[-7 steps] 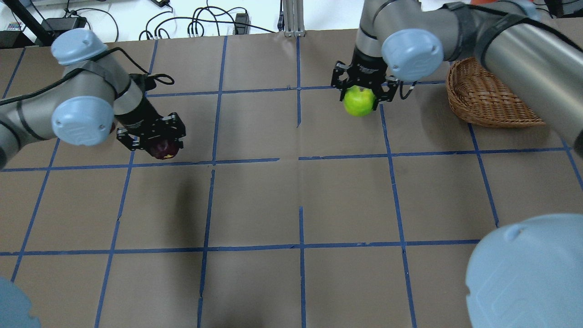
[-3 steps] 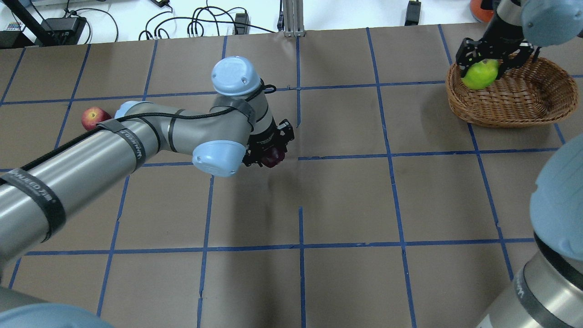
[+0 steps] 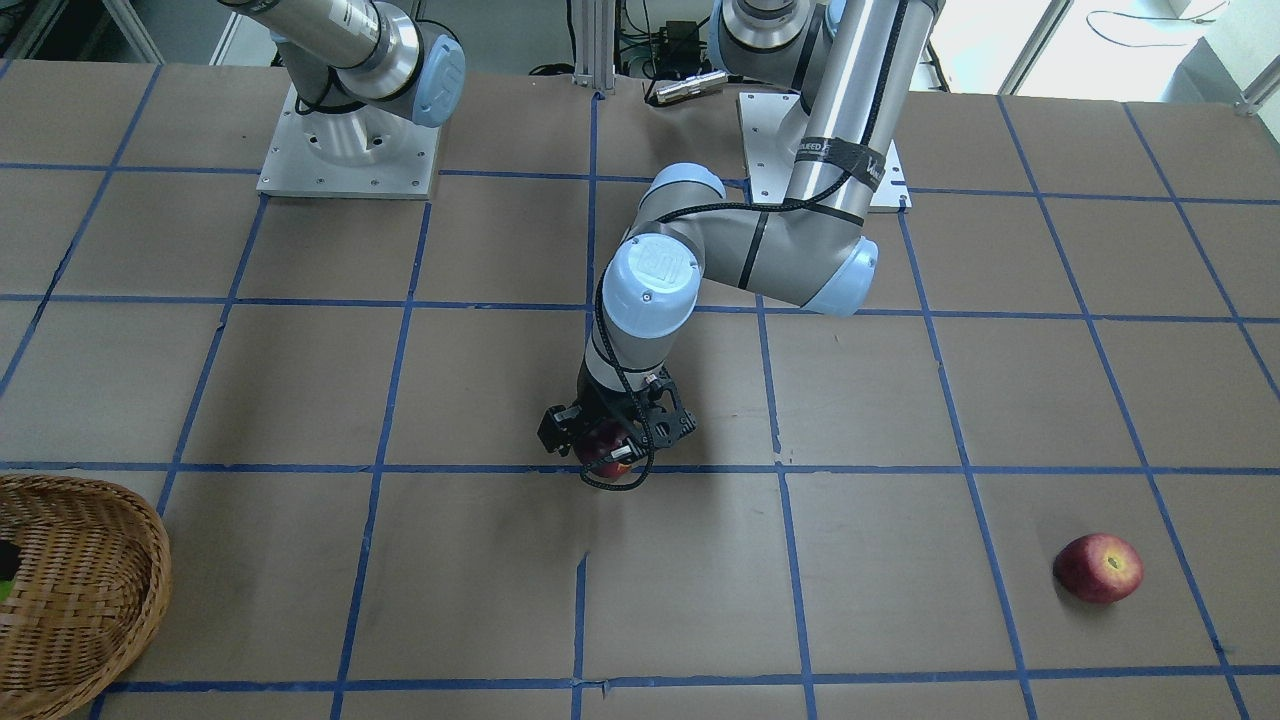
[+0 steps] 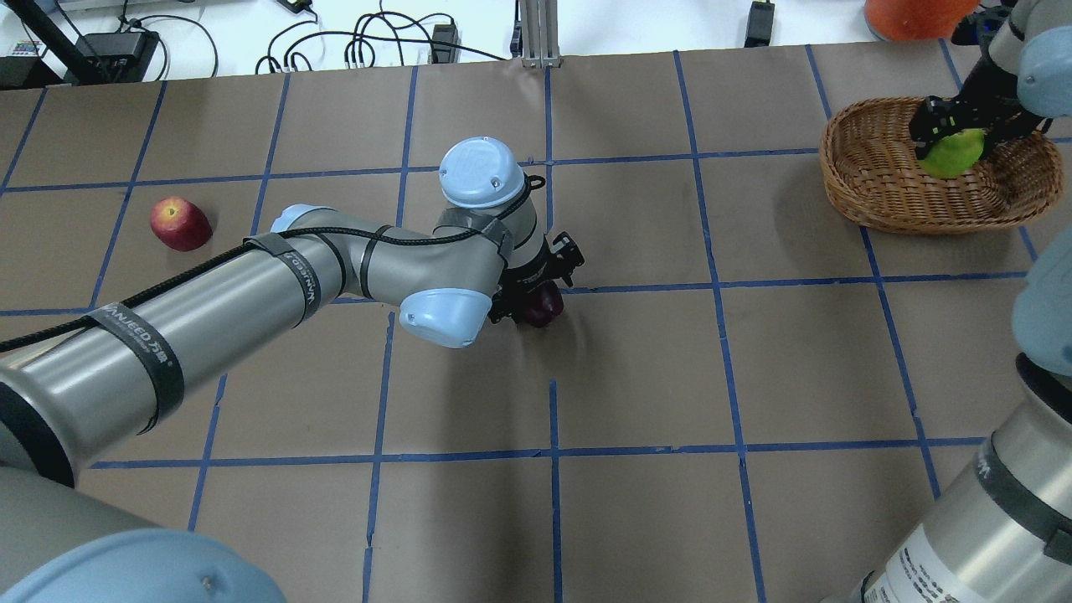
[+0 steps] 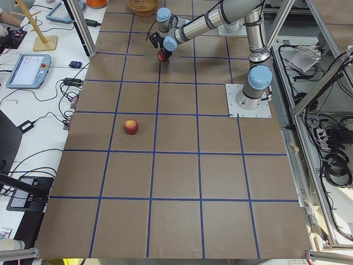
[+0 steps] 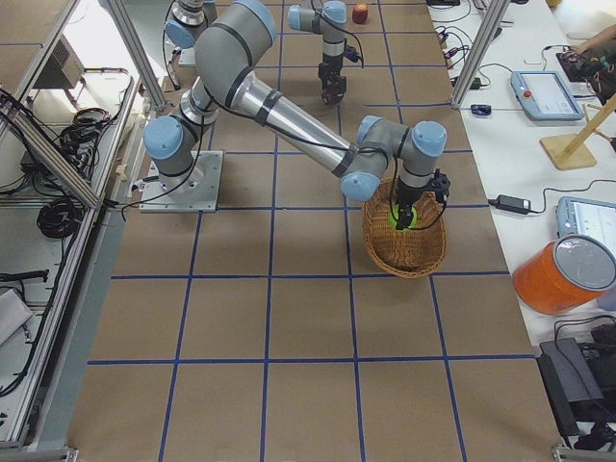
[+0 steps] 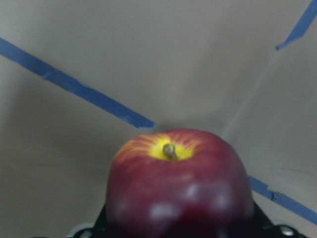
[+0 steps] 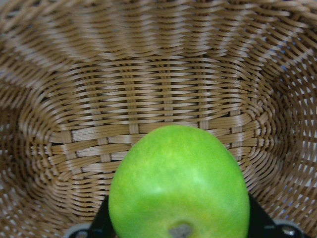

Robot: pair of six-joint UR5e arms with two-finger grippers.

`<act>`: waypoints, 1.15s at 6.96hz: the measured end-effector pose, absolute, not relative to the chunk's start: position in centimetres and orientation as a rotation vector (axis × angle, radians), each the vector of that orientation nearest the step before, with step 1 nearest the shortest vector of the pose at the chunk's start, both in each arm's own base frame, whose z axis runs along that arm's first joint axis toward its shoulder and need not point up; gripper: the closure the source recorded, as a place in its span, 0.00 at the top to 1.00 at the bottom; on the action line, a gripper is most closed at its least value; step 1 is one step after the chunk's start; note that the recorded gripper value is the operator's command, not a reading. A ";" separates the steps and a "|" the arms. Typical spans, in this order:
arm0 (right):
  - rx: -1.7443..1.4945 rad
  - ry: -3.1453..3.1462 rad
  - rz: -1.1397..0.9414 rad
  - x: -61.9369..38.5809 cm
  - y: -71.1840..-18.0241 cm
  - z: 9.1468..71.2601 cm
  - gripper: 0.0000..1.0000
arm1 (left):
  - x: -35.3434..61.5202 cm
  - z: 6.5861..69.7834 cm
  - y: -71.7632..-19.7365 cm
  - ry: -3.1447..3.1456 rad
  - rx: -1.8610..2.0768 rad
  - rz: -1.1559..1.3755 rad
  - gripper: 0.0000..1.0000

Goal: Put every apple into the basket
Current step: 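Drop green apple in basket with right while left sets dark apple down, then grasp dark apple with right gripper while left grasps red apple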

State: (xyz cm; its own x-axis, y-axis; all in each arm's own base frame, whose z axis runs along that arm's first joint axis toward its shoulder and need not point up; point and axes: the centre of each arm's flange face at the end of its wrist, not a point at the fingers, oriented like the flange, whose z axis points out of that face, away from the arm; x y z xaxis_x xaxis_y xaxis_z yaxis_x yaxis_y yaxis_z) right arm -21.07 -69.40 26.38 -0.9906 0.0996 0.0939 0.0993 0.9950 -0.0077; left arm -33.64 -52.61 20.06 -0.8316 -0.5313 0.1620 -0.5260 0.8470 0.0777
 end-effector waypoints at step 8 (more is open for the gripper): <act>-0.035 -3.046 -0.050 -16.8 -68.1 31.5 1.00 | 9.8 30.3 -66.1 -3.224 -0.251 0.005 1.00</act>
State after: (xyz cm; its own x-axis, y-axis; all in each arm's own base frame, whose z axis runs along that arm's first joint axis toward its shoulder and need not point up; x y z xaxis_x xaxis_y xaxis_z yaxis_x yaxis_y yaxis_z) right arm -16.81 -68.14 31.51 -0.9953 0.0214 0.0947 0.0245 0.9992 0.0319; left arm 9.80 -66.09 30.30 -0.9837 0.1543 -0.0924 0.1546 0.9880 0.0043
